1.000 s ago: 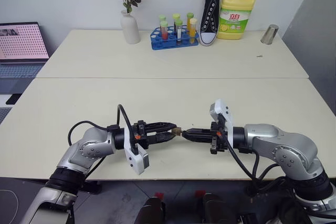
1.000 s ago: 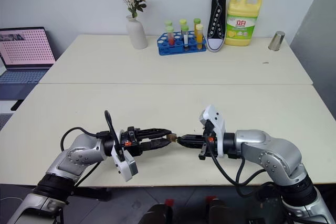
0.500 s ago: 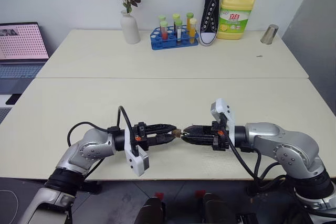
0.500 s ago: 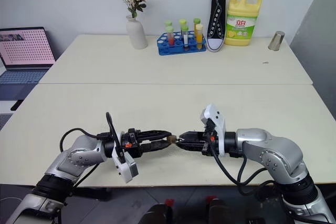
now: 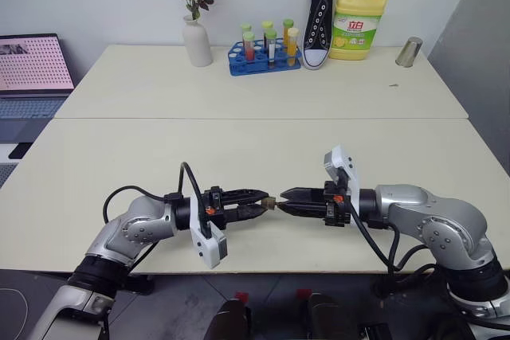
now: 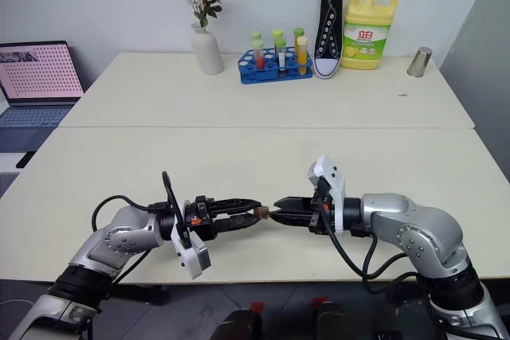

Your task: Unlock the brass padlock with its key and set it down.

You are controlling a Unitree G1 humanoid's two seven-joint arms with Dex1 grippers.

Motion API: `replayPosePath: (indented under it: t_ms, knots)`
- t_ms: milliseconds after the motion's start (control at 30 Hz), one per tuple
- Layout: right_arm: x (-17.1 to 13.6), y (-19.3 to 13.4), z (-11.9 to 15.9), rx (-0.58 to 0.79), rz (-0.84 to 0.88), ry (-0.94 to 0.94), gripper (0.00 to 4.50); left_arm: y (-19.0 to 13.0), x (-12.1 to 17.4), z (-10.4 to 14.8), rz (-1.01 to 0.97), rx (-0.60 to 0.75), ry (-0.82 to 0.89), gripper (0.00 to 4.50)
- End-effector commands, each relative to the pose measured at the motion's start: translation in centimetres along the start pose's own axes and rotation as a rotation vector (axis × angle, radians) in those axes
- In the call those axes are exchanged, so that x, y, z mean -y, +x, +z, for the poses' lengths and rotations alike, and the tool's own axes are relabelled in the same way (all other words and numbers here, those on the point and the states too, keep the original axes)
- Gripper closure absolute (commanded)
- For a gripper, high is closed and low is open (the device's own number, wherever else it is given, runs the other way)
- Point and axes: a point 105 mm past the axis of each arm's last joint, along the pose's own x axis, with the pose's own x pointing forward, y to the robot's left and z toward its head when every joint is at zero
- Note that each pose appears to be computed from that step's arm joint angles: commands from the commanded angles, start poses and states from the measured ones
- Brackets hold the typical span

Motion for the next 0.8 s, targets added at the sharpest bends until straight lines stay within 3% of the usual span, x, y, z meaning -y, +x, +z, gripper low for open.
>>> replayPosePath:
  t_ms: [33,167,600,733,800]
  knots:
    - [-0.21,-0.15,0.75,0.021,0.01,-0.018,3.38,0.19,-1.06,0.34,0.033,0.015,0.033,3.53]
    - [-0.24,-0.19,0.62,0.009,0.015,-0.02,4.5,0.32,-1.08,0.37,0.04,0.015,0.031,3.53]
    - [0.35,-0.29,1.15,0.048,-0.016,-0.02,4.5,0.24,-1.13,0.28,0.047,0.007,0.031,3.53]
    - [0.45,-0.39,1.24,0.047,-0.017,-0.012,3.18,0.21,-1.07,0.31,0.043,0.007,0.032,3.53]
    - [0.36,-0.44,0.98,0.034,-0.011,-0.003,3.13,0.21,-1.09,0.31,0.046,0.007,0.031,3.53]
